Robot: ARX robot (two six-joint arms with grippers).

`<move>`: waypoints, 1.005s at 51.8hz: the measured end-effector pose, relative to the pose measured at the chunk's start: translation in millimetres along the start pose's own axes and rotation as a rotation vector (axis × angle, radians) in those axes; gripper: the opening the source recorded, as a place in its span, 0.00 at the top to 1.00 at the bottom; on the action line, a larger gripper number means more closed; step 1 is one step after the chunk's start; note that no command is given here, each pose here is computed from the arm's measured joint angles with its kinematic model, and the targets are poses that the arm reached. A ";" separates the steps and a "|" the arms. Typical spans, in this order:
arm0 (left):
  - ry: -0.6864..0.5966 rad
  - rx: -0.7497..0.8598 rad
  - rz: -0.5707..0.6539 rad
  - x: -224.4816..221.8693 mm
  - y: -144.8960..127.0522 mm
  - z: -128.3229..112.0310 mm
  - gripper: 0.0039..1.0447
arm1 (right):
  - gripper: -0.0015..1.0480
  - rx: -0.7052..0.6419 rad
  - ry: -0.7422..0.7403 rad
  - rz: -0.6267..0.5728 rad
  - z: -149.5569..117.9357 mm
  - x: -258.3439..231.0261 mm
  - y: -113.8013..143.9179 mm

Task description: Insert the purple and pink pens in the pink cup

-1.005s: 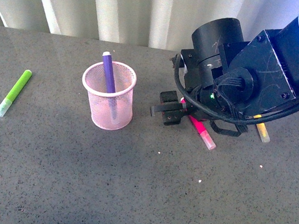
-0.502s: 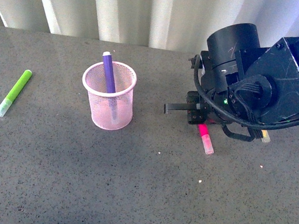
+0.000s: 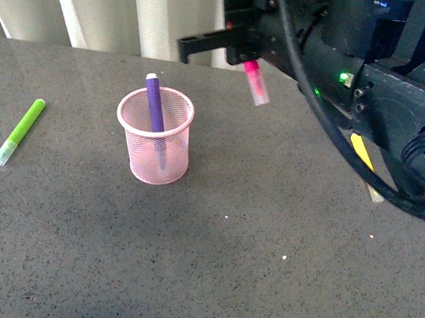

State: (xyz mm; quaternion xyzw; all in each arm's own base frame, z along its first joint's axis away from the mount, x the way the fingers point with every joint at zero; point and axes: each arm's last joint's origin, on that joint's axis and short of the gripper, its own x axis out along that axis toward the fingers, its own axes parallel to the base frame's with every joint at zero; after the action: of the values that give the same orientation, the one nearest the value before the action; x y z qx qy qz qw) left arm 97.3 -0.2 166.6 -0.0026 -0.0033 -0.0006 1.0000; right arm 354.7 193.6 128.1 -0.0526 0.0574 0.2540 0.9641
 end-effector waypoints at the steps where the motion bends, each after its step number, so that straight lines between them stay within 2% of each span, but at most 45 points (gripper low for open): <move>1: 0.000 0.000 0.000 0.0 0.0 0.0 0.06 | 0.89 -0.002 -0.009 0.008 1.0 -0.6 2.6; 6: 0.000 0.000 0.000 0.0 0.0 0.0 0.06 | 0.89 -0.027 -0.056 0.057 0.7 -5.5 21.5; 23: 0.000 0.000 0.000 0.0 0.0 0.0 0.06 | 0.89 -0.045 -0.133 0.120 -14.8 -2.2 56.8; 34: 0.000 0.000 0.000 0.0 0.0 0.0 0.06 | 0.89 -0.036 -0.166 0.124 -11.1 15.3 70.5; 52: 0.000 0.000 0.000 0.0 0.0 0.0 0.06 | 0.89 0.007 -0.137 0.115 -15.1 42.7 79.7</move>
State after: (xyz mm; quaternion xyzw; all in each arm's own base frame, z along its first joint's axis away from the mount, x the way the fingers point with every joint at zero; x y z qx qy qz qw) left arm 97.3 -0.2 166.6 -0.0024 -0.0033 -0.0008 1.0000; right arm 350.9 281.2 101.5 -0.0285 -0.0046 0.3119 0.9497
